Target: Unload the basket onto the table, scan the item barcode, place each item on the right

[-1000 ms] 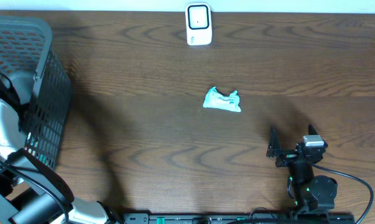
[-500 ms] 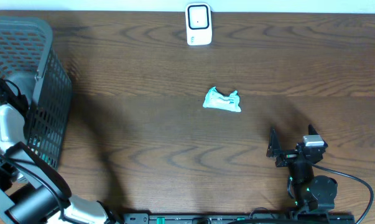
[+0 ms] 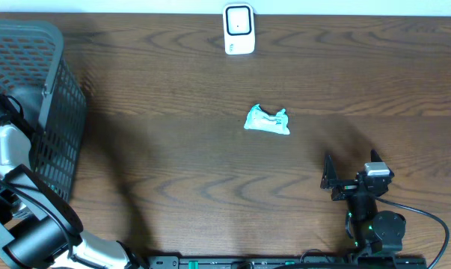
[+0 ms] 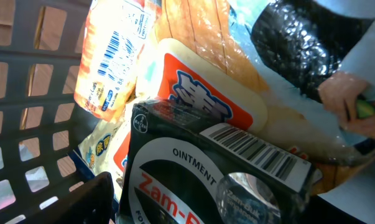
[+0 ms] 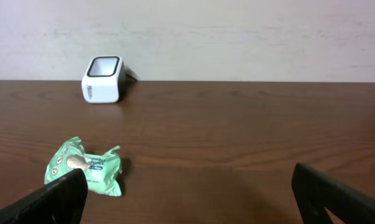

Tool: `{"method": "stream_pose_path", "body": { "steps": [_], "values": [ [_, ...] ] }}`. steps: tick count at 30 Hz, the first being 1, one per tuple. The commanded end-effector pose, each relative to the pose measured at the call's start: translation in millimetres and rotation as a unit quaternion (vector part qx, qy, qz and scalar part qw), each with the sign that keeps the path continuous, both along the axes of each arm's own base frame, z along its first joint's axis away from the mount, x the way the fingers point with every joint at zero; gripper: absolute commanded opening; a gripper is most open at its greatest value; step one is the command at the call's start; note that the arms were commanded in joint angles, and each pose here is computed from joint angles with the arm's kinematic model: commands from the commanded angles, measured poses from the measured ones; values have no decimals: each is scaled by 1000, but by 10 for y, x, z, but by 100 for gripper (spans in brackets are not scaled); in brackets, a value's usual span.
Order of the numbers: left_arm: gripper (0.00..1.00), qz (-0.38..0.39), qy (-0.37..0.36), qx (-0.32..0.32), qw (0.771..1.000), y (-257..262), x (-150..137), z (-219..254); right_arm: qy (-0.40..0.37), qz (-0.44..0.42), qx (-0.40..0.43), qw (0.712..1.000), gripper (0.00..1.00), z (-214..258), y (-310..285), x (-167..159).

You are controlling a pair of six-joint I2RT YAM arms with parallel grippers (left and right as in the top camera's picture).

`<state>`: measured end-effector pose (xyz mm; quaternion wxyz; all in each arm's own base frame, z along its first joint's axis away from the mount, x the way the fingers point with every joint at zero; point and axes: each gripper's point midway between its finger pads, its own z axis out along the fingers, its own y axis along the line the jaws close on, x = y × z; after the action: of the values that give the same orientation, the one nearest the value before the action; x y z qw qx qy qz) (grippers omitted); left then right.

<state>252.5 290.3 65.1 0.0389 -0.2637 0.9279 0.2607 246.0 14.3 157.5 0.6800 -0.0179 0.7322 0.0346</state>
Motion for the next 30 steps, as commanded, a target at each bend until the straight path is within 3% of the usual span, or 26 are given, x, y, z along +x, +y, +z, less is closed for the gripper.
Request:
{"method": "stream_pose_path", "body": {
  "steps": [1,6,30],
  "values": [
    [77,20,9,14,1000,28,-55,-17,0,2,7,1000,99,-2,14,-3],
    [67,20,1,19,1000,33,-48,49,0,2,7,1000,99,-2,14,-3],
    [54,45,-60,46,996,22,-32,432,0,2,7,1000,99,-2,14,-3]
  ]
}}
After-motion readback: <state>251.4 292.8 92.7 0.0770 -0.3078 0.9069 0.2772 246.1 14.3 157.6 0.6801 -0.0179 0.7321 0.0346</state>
